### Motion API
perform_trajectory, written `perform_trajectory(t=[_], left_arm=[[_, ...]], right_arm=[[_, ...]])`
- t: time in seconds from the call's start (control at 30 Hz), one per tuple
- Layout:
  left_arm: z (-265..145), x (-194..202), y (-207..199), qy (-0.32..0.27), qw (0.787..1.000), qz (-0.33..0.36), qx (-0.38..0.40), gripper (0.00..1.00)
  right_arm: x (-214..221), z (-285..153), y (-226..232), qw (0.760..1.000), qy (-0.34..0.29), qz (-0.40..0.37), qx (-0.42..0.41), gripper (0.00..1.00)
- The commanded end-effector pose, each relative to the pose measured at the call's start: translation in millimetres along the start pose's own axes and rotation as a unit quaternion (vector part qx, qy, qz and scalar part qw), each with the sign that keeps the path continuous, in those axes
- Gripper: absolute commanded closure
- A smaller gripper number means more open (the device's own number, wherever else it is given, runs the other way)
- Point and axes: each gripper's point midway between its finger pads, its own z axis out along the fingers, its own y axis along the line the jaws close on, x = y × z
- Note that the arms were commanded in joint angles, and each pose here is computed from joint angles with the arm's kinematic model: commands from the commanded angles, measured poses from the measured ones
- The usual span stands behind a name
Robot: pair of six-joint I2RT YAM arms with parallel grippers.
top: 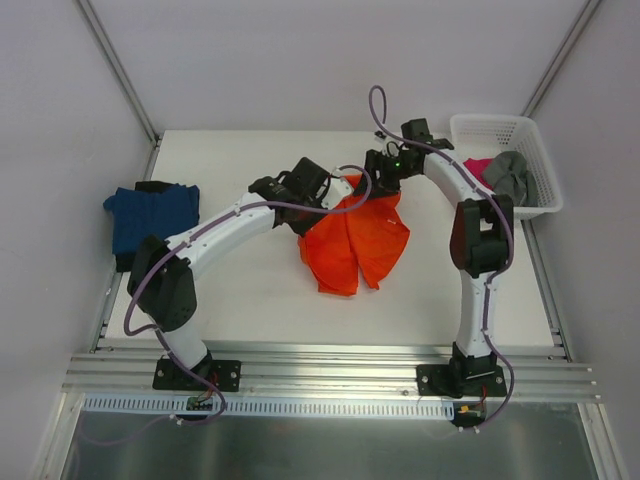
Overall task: Fold and stack the t-shirts
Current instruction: Flatten the tshirt out
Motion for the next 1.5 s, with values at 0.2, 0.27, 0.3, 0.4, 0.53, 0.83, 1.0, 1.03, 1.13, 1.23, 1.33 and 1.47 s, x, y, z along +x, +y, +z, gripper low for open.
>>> perform_trajectory(t=[0.2,0.27,0.3,0.4,0.53,0.83,1.0,1.03,1.13,1.23,1.33,1.47], left_arm=[[6,-18,23,0.0,1.0,-0.006,-0.016,1.0],[5,-19,21,-0.002,1.0,-0.008,-0.011,1.0],[5,-20,19,-0.003,1.0,-0.011,-0.008,1.0],[5,-20,20,-0.004,1.0,-0.014,-0.008,1.0],[5,-19,19,-0.003,1.0,-0.021,-0.008,1.0],[3,-16,18,-0.003,1.0,-0.028,-0.006,1.0],[2,-16,18,-0.002,1.0,-0.029,-0.008,1.0],[3,-15,17,-0.002,1.0,-0.03,-0.006,1.0],[2,-16,16,-0.003,0.999,-0.032,-0.004,1.0],[1,-19,17,-0.007,0.999,-0.033,-0.006,1.0],[-1,-20,18,-0.009,0.999,-0.031,-0.008,1.0],[-2,-20,20,-0.009,0.999,-0.03,-0.012,1.0]], right_arm=[[-21,27,-34,0.987,0.012,-0.1,0.123,0.42],[-25,26,-43,0.982,0.011,-0.125,0.144,0.43],[-27,26,-54,0.976,0.012,-0.132,0.173,0.43],[-40,23,-74,0.962,0.004,-0.164,0.22,0.42],[-58,23,-93,0.942,-0.008,-0.194,0.272,0.4],[-72,31,-80,0.919,-0.013,-0.265,0.291,0.38],[-74,27,-66,0.919,-0.016,-0.276,0.28,0.36],[-73,27,-63,0.921,-0.016,-0.277,0.274,0.34],[-68,29,-50,0.929,-0.013,-0.283,0.239,0.32],[-61,35,-47,0.933,-0.007,-0.279,0.225,0.33],[-56,39,-47,0.933,0.001,-0.281,0.224,0.36],[-59,37,-48,0.929,-0.001,-0.286,0.235,0.38]])
